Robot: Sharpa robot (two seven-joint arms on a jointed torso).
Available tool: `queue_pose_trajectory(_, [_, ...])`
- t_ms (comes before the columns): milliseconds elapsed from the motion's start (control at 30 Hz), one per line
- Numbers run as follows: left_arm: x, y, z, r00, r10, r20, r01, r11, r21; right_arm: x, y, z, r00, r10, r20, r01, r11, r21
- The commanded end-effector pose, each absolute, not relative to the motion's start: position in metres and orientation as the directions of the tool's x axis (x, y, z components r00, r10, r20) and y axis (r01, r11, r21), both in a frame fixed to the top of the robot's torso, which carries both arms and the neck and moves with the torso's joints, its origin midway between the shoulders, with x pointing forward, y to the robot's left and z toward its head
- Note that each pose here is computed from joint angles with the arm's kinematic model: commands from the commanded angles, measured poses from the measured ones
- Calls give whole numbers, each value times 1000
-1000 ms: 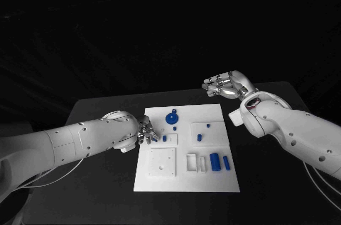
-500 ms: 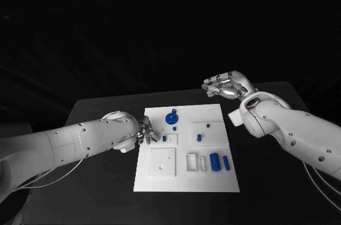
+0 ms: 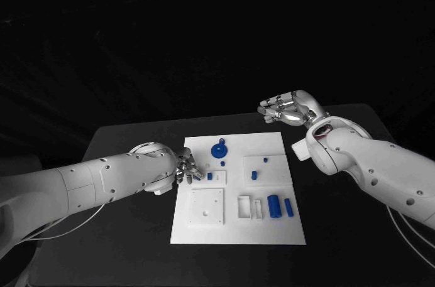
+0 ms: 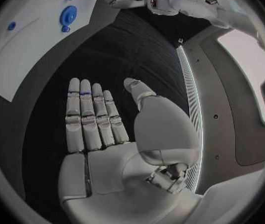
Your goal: Assemble the parts on the task board
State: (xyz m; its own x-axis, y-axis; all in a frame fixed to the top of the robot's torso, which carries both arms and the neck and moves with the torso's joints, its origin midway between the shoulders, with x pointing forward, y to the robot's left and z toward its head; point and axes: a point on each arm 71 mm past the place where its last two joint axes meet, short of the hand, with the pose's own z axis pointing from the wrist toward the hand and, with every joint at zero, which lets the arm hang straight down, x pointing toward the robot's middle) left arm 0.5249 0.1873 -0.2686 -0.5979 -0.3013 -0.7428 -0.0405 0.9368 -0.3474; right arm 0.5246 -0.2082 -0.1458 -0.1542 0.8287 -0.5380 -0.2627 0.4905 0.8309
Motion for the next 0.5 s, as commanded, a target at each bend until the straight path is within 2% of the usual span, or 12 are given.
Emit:
queue_pose_trajectory(33, [522, 187, -269, -584, -310, -750, -28, 931, -364, 524, -207, -146, -164, 826, -540, -268, 489, 830])
queue_pose_trajectory(500, [515, 194, -265, -550, -350, -758, -38, 918, -396, 524, -209, -148, -163, 825, -541, -265, 491, 830])
